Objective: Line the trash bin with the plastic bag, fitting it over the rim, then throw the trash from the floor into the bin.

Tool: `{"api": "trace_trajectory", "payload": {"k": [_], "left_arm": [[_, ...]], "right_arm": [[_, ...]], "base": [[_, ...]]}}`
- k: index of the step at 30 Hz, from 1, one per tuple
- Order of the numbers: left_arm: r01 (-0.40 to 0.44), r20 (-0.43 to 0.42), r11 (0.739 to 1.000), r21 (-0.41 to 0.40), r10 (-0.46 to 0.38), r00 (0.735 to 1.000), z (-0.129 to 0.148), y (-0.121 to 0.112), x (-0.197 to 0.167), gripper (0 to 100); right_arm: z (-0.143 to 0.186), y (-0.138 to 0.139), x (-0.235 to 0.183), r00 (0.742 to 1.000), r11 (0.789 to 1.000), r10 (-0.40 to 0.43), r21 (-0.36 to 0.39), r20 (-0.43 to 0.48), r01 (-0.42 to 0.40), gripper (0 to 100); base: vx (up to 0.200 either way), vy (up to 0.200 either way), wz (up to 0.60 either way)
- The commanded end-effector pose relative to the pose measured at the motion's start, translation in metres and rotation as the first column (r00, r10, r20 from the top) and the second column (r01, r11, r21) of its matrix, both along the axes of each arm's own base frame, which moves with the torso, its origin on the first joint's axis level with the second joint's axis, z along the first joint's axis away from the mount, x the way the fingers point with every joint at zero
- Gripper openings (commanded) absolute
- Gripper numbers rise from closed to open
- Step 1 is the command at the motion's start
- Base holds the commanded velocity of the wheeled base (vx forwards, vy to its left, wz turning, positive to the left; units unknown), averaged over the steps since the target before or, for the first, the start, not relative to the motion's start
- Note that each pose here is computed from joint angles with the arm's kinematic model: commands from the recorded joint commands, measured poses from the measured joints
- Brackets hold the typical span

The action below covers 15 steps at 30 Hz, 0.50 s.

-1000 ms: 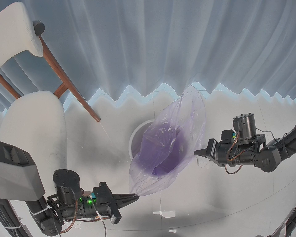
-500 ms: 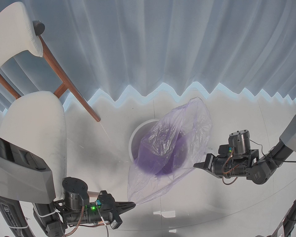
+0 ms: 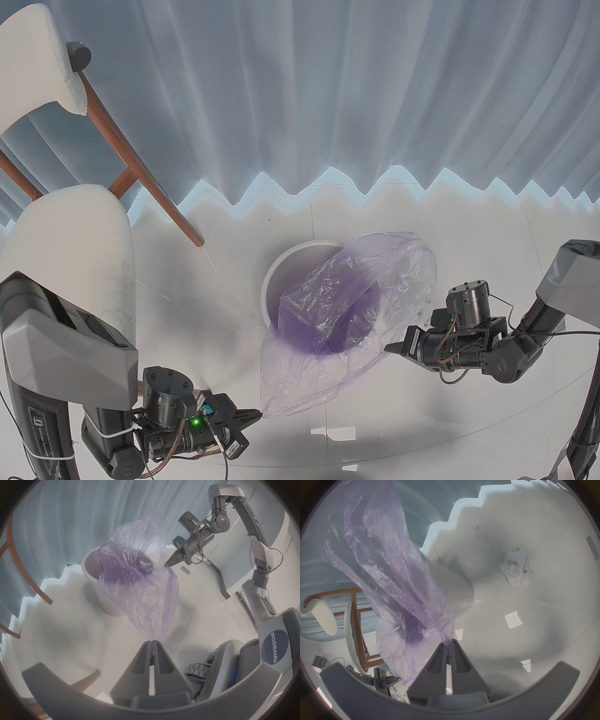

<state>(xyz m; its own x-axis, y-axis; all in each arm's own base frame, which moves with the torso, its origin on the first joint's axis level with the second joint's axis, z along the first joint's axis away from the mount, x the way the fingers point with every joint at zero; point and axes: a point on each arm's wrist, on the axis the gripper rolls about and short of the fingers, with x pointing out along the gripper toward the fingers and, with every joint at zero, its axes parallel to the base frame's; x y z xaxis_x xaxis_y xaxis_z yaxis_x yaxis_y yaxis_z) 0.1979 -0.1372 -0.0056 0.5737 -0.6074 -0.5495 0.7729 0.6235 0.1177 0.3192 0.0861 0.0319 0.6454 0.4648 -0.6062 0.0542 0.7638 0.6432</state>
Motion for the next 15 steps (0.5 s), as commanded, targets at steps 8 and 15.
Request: {"api": "trace_trajectory", "payload": {"k": [8, 15], "left_arm": [[-0.130, -0.010, 0.991, -0.002, 0.130, 0.991, -0.021, -0.010, 0.024, 0], [-0.140, -0.006, 0.990, 0.003, 0.140, 0.990, -0.022, -0.011, 0.026, 0]], "right_arm": [[-0.002, 0.001, 0.003, 0.998, 0.999, -0.022, 0.040, 0.057, 0.020, 0], [-0.003, 0.001, 0.003, 0.998, 0.999, -0.022, 0.043, 0.062, 0.019, 0]], "base": [[0.000, 0.000, 0.00], [0.000, 0.000, 0.00]]}}
